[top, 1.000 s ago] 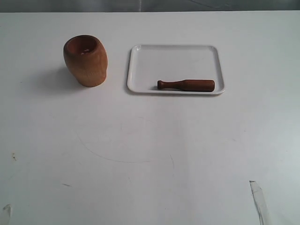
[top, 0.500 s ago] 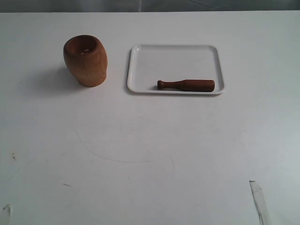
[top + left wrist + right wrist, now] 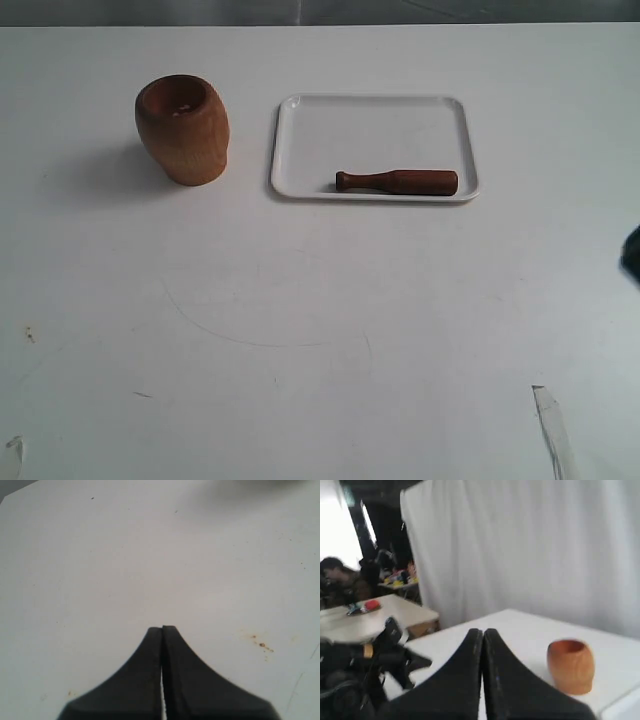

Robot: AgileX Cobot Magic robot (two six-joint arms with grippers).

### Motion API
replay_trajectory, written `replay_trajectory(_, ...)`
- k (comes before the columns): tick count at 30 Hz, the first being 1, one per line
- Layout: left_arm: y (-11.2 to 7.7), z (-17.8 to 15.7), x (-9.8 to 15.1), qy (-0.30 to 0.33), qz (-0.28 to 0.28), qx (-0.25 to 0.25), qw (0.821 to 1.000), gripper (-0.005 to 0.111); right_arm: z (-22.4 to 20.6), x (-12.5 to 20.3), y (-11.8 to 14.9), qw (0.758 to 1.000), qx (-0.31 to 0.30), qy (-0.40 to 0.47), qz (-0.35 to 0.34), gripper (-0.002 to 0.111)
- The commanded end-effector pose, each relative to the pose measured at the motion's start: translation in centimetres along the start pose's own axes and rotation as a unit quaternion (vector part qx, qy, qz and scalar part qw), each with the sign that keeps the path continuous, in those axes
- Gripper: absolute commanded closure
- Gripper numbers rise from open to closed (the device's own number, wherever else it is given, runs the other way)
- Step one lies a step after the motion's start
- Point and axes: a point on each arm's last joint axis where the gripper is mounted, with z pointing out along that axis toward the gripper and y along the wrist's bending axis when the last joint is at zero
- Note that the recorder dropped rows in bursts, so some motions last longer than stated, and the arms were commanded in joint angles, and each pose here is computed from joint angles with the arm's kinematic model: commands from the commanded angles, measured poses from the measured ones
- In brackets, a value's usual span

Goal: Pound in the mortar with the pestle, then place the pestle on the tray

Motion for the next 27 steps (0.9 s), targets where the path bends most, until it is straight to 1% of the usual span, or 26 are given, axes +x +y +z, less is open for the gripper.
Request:
replay_trajectory(1, -0.1, 0.0, 0.0, -0.004, -0.006, 0.004, 1.0, 0.107, -0.3, 2.4, 0.7, 0.993, -0.043, 0.101, 0.037, 0.108)
replay_trajectory(3, -0.1, 0.0, 0.0, -0.004, -0.006, 0.004, 1.0, 0.107, -0.3, 2.6, 0.7, 0.993, -0.042, 0.105, 0.04, 0.108)
replay_trajectory(4, -0.1, 0.0, 0.0, -0.004, -0.006, 0.004, 1.0, 0.107, -0.4, 2.7, 0.8, 0.991, -0.047, 0.109, 0.058, 0.108)
replay_trajectory(5, -0.1, 0.0, 0.0, -0.004, -0.006, 0.004, 1.0, 0.107, -0.4, 2.8, 1.0, 0.988, -0.057, 0.116, 0.082, 0.108)
replay_trajectory(7, -0.1, 0.0, 0.0, -0.004, -0.006, 0.004, 1.0, 0.107, -0.5, 2.8, 1.6, 0.984, -0.086, 0.122, 0.095, 0.108)
replay_trajectory(10, -0.1, 0.0, 0.0, -0.004, -0.006, 0.004, 1.0, 0.107, -0.5, 2.0, 2.2, 0.976, -0.116, 0.089, 0.164, 0.108)
replay_trajectory(12, -0.1, 0.0, 0.0, -0.004, -0.006, 0.004, 1.0, 0.107, -0.4, 1.3, 2.2, 0.968, -0.119, 0.054, 0.216, 0.108)
replay_trajectory(14, -0.1, 0.0, 0.0, -0.004, -0.006, 0.004, 1.0, 0.107, -0.3, 1.2, 1.7, 0.971, -0.097, 0.044, 0.213, 0.108)
replay_trajectory(16, -0.1, 0.0, 0.0, -0.004, -0.006, 0.004, 1.0, 0.107, -0.2, 1.3, 1.2, 0.983, -0.073, 0.037, 0.163, 0.108)
replay_trajectory(18, -0.1, 0.0, 0.0, -0.004, -0.006, 0.004, 1.0, 0.107, -0.2, 1.1, 1.2, 0.995, -0.077, 0.016, 0.053, 0.108)
replay_trajectory(19, -0.1, 0.0, 0.0, -0.004, -0.006, 0.004, 1.0, 0.107, 0.0, 1.0, 1.0, 0.997, -0.075, -0.001, 0.002, 0.108)
replay_trajectory(20, -0.1, 0.0, 0.0, -0.004, -0.006, 0.004, 1.0, 0.107, 0.2, 0.8, 0.8, 0.997, -0.069, -0.022, -0.025, 0.108)
replay_trajectory(22, -0.1, 0.0, 0.0, -0.004, -0.006, 0.004, 1.0, 0.107, 0.7, 1.0, 0.1, 0.993, -0.043, -0.049, -0.103, 0.108)
replay_trajectory(25, -0.1, 0.0, 0.0, -0.004, -0.006, 0.004, 1.0, 0.107, 1.3, 2.5, -1.7, 0.986, 0.023, -0.041, -0.162, 0.108)
replay_trajectory(26, -0.1, 0.0, 0.0, -0.004, -0.006, 0.004, 1.0, 0.107, 1.4, 3.1, -2.2, 0.983, 0.039, -0.031, -0.174, 0.108)
replay_trajectory(27, -0.1, 0.0, 0.0, -0.004, -0.006, 0.004, 1.0, 0.107, 1.4, 4.8, -3.3, 0.984, 0.071, -0.003, -0.164, 0.108)
